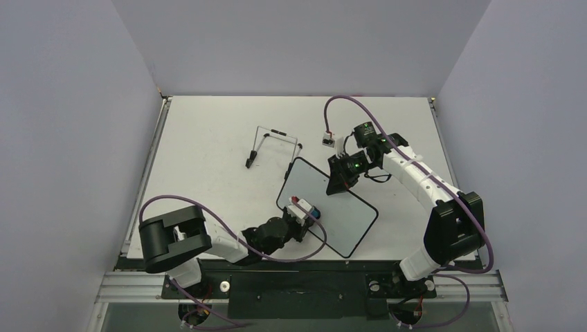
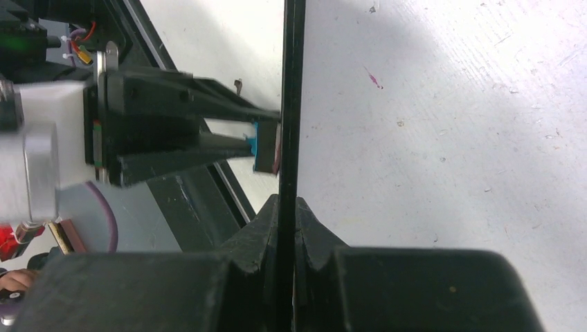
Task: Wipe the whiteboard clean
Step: Erase the whiteboard at the whiteboard stand.
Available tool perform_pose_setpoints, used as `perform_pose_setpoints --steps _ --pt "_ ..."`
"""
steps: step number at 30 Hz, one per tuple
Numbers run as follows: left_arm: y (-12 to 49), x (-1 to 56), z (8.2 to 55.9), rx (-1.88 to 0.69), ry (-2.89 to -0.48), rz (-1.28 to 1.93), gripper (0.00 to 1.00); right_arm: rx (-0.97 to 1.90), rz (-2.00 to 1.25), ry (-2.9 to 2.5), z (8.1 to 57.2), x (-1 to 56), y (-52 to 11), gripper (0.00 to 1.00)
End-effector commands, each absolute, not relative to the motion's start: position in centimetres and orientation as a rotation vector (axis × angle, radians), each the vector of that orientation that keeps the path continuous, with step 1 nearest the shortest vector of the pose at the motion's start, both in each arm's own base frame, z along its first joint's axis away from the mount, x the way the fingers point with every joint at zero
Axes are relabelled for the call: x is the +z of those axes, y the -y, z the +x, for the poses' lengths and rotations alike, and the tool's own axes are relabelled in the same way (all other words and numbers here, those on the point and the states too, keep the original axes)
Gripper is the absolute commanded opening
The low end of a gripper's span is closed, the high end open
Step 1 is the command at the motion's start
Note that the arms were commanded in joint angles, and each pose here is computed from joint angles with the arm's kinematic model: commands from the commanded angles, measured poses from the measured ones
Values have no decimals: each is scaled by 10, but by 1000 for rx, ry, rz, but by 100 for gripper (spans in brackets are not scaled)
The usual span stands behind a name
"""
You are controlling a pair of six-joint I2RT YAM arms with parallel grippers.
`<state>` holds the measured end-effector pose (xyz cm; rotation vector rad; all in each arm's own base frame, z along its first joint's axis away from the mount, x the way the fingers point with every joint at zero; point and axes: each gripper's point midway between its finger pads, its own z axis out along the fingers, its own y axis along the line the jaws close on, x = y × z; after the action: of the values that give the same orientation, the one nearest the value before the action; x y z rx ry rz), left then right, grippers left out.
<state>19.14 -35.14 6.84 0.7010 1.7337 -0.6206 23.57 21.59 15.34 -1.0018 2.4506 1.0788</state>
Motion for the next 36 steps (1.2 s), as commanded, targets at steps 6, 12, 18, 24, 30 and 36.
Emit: perform_pose_setpoints --steps 6,12,18,24,30,36 --pt "307 91 232 -671 -1721 363 0 1215 -1039 -2298 226 187 -230 0" --pt "347 95 205 -745 -1635 590 0 1243 -1029 -2298 225 188 -232 0" --pt "374 100 196 -759 -1594 664 0 1270 -1015 -2302 225 187 -234 0" --pt "349 92 222 -714 -1678 491 0 1271 -1013 -2302 225 186 -234 0" --pt "321 80 245 -660 -1777 345 0 1268 -1015 -2296 225 188 -234 0" --pt "351 90 221 -669 -1746 451 0 1265 -1013 -2299 225 187 -234 0"
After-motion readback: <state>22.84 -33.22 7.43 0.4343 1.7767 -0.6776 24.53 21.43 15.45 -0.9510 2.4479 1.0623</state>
